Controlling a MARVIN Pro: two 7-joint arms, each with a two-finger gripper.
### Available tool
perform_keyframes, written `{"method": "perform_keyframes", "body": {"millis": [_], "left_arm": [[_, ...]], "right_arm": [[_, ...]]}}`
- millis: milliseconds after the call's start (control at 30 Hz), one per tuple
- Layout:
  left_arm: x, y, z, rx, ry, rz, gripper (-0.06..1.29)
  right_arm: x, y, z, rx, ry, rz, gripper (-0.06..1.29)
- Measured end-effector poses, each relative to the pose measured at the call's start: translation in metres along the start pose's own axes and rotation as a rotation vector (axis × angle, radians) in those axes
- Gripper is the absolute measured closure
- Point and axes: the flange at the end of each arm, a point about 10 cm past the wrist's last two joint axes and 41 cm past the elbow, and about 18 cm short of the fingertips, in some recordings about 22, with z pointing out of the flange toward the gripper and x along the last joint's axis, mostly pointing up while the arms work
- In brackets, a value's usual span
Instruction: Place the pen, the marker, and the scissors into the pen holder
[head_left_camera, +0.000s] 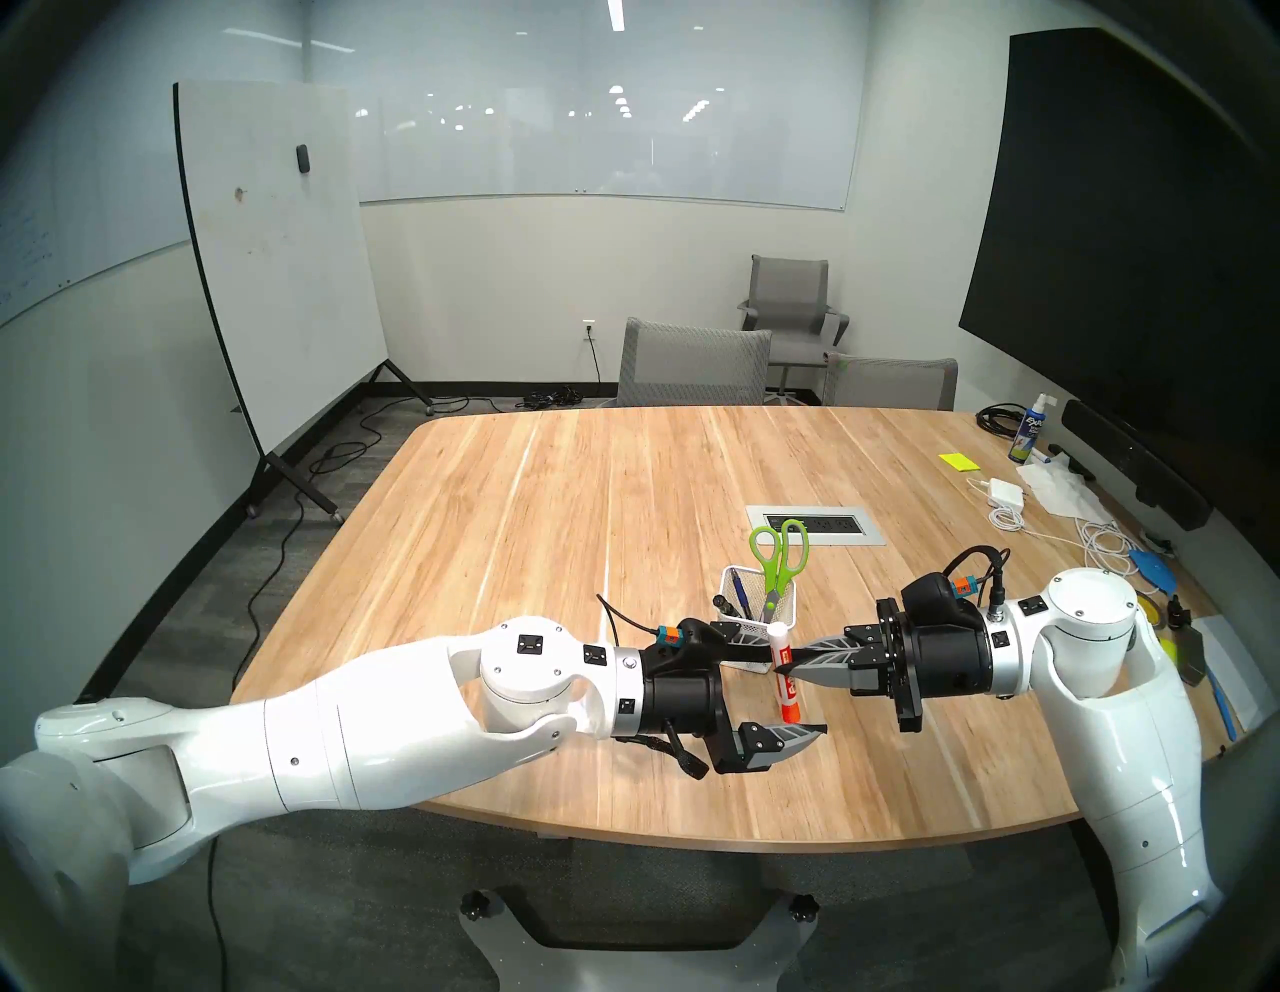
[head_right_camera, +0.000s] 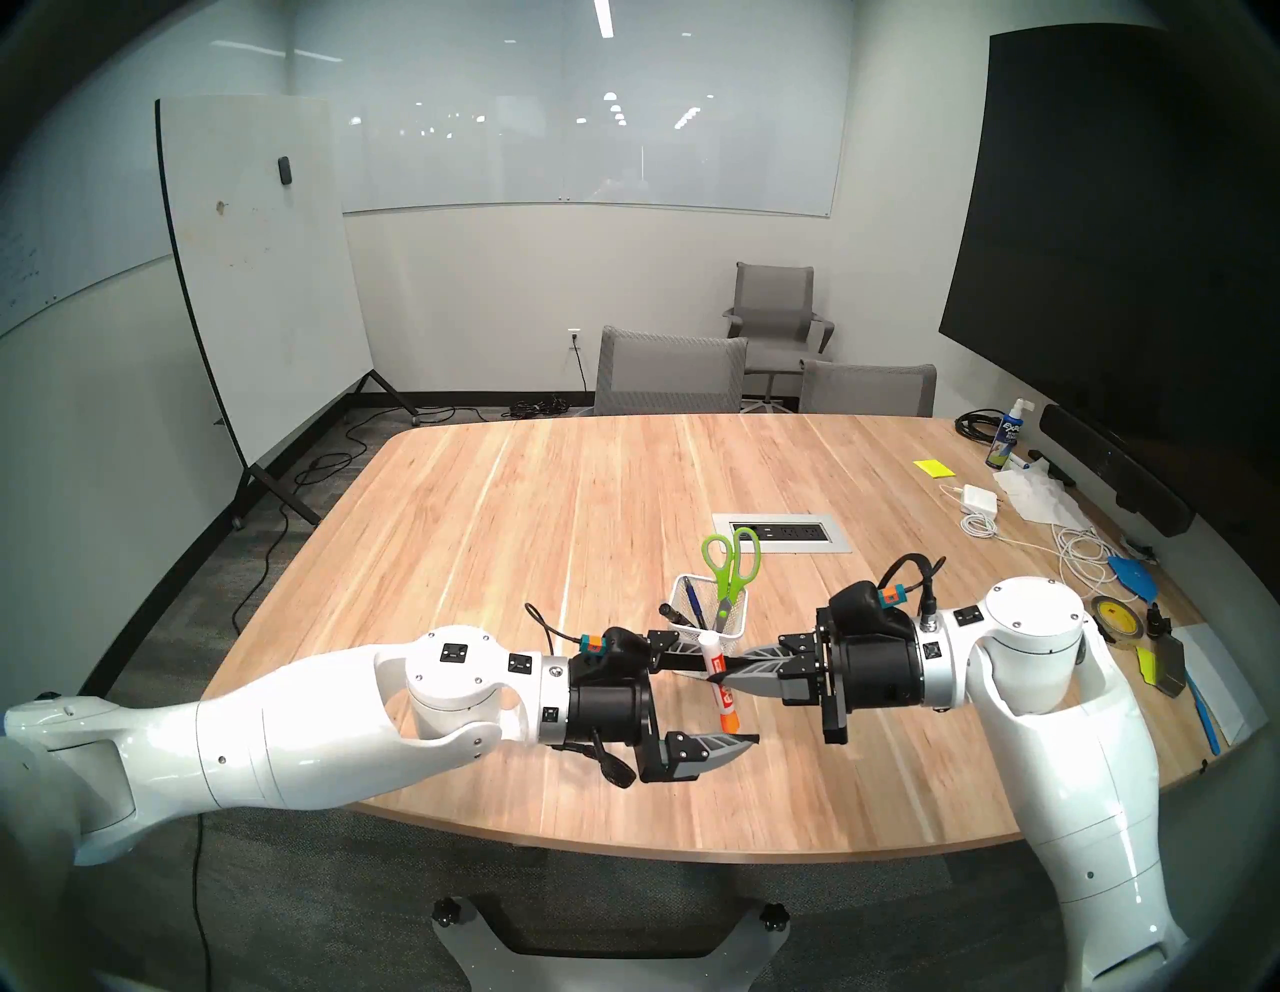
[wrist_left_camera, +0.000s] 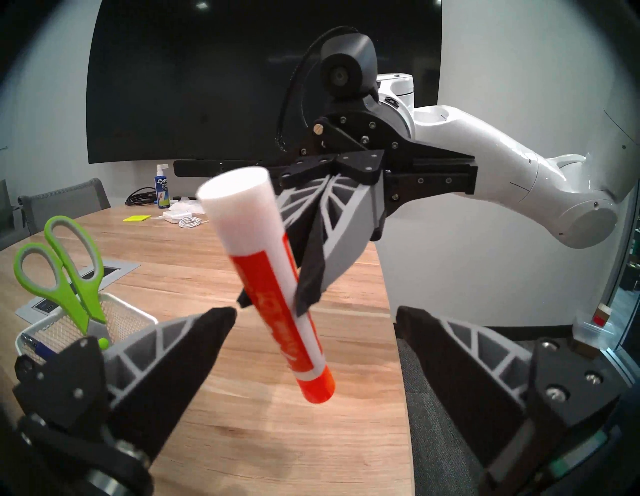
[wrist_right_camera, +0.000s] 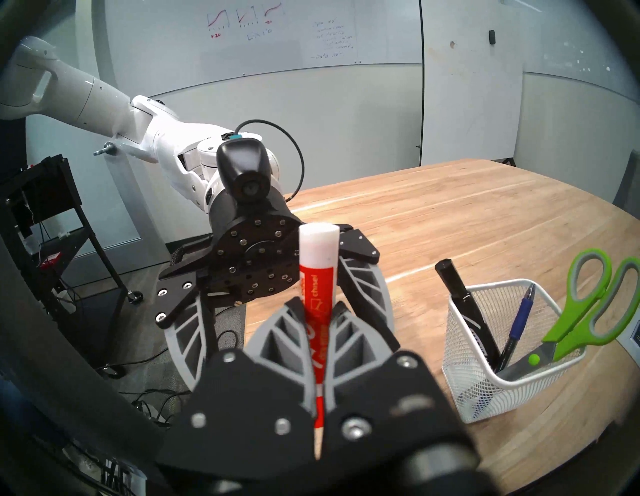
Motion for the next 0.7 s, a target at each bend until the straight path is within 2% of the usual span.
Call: {"method": "perform_keyframes", "body": {"millis": [333,700], "left_arm": [[-0.01,0.005,-0.007,0.023,-0.015,-0.02,-0.01],[-0.012,0.012,-0.015,0.05,-0.025,-0.026,-0.01]], "right_arm": [[0.002,0.003,0.0,-0.015,0.001,0.024,1.22],[0.005,0.008,-0.001,-0.036,0.01,0.044,1.22]]}}
